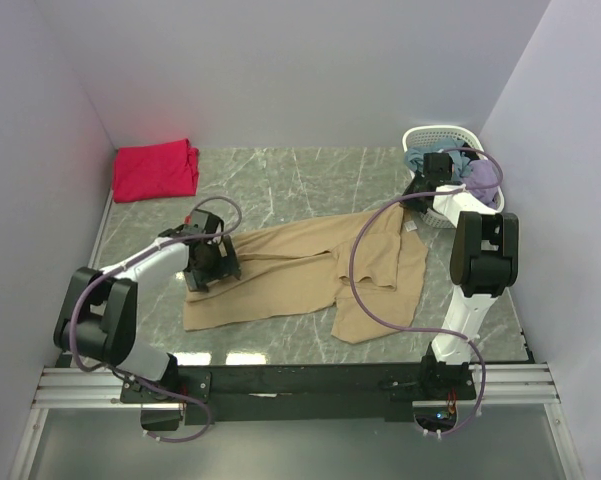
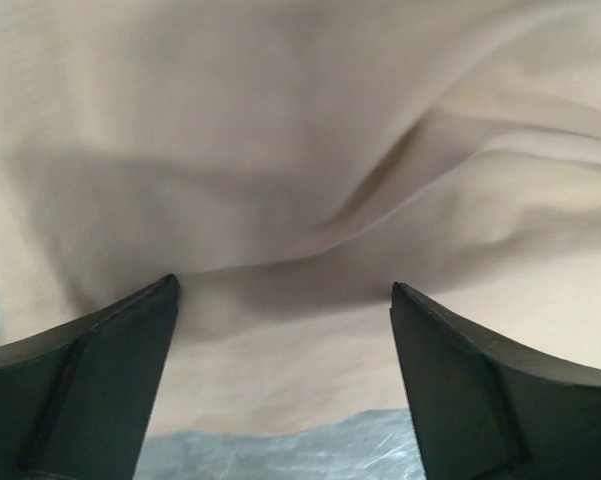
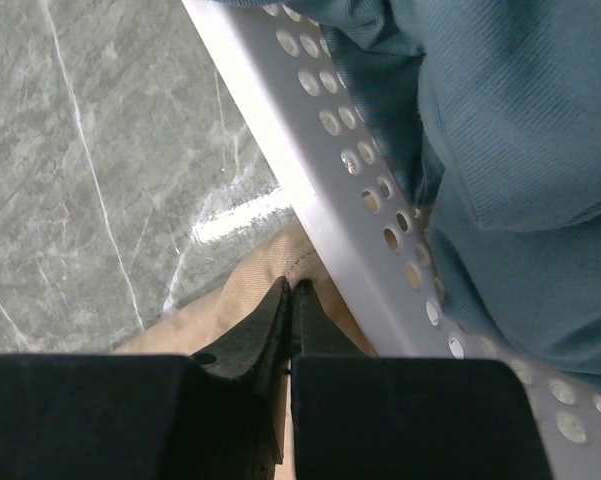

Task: Fold and stack the t-shirts
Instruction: Fold the tshirt

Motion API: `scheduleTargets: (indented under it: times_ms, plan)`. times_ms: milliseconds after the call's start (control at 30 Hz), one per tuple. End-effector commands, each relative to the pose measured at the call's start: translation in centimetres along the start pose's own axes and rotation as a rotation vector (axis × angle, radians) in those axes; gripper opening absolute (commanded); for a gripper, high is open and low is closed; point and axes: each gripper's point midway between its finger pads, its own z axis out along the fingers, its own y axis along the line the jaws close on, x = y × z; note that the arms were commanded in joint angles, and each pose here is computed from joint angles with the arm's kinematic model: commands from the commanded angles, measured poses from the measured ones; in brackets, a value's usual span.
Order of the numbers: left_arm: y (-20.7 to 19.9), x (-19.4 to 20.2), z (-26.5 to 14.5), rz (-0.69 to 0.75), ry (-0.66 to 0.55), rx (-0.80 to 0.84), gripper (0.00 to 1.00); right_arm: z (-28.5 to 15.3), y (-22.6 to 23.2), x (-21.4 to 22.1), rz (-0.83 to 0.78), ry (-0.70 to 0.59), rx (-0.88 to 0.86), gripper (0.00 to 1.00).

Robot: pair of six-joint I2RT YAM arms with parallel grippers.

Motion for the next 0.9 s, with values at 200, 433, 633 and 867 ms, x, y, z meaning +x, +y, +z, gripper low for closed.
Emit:
scheduleTargets:
  times_ms: [200, 433, 633, 867]
  plan:
    - [-0.5, -9.4, -6.1, -0.105, -0.346, -0.093, 0.99, -0.7, 1.0, -2.2, 0.003, -0.047, -0.039, 0.00]
    - [1.0, -8.3, -3.6, -0.157, -0.280, -0.091, 1.00, -1.1, 1.1, -2.4, -0.002, -0.051, -0.041, 0.00]
    - [2.5, -8.1, -2.8, -0.234, -0.304, -0.007, 0.99, -1.1, 1.2, -2.3, 0.000, -0.045, -0.054, 0.00]
    - [3.1, -8.5, -1.4, -0.258, -0.302, 0.037, 0.99, -0.9, 1.2, -1.8, 0.000, -0.031, -0.057, 0.00]
